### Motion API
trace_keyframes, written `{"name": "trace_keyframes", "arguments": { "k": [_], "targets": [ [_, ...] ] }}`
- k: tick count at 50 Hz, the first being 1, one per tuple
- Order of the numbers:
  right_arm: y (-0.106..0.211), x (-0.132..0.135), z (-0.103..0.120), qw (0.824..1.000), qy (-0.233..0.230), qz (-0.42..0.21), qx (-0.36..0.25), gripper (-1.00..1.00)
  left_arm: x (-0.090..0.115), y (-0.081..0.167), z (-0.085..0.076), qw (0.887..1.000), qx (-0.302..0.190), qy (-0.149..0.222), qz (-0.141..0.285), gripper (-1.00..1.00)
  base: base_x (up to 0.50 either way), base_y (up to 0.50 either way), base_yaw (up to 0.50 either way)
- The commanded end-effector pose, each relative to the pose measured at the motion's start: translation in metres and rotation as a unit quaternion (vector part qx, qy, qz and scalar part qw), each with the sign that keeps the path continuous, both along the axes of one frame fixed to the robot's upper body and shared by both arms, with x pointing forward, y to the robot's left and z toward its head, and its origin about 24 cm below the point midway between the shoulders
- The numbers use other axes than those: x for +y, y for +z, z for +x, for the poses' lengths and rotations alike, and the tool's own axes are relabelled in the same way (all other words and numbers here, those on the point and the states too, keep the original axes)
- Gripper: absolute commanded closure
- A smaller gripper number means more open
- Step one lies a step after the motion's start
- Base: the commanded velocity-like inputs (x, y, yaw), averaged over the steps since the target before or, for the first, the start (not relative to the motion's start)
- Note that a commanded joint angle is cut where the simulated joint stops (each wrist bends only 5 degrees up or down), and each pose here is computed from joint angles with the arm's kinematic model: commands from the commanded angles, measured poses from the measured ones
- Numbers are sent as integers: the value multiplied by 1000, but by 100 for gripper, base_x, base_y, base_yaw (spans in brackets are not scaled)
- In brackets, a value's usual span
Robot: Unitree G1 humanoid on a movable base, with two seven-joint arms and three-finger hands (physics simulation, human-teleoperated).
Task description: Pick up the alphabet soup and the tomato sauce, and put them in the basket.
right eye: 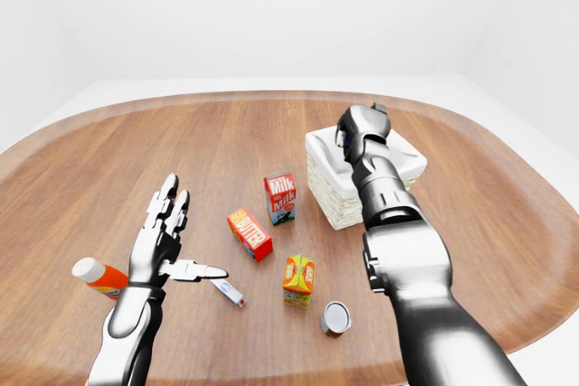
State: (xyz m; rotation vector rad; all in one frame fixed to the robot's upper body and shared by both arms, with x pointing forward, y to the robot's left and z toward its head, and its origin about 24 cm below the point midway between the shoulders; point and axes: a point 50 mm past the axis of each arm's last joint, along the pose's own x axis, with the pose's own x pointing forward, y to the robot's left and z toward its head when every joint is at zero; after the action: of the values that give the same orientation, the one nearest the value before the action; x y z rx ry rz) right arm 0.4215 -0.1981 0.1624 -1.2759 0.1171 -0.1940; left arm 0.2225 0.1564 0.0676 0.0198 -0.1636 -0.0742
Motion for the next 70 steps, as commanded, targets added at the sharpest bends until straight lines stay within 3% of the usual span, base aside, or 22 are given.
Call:
{"name": "trace_keyframes", "arguments": {
  "k": [1, 36, 63, 65, 66, 68, 69, 70],
  "targets": [
    [4, 8, 1, 1000, 7, -16, -24, 100, 2, 2, 2, 1000, -5, 17, 6, -100, 0, 0, 0],
    [-26, -1, -7, 1000, -9, 2, 10, 100, 3, -1, 3, 1000, 2, 16, 6, -100, 0, 0, 0],
    [-23, -5, -7, 1000, -13, 3, 9, 100, 2, 0, 3, 1000, 0, 16, 6, -100, 0, 0, 0],
    [-24, -5, -7, 1000, -13, 3, 9, 72, 2, 0, 3, 1000, 0, 15, 6, -100, 0, 0, 0],
    [-25, -5, -7, 1000, -13, 3, 10, -9, 2, 0, 3, 1000, 0, 15, 6, -100, 0, 0, 0],
    [-25, -5, -7, 1000, -13, 4, 10, -56, 2, 0, 3, 1000, 0, 15, 6, -100, 0, 0, 0],
    [-25, -5, -7, 1000, -13, 4, 11, -94, 2, 0, 3, 1000, 0, 15, 6, -100, 0, 0, 0],
    [-25, -5, -7, 1000, -13, 4, 11, -100, 2, 0, 3, 1000, 0, 15, 6, -100, 0, 0, 0]
  ]
}}
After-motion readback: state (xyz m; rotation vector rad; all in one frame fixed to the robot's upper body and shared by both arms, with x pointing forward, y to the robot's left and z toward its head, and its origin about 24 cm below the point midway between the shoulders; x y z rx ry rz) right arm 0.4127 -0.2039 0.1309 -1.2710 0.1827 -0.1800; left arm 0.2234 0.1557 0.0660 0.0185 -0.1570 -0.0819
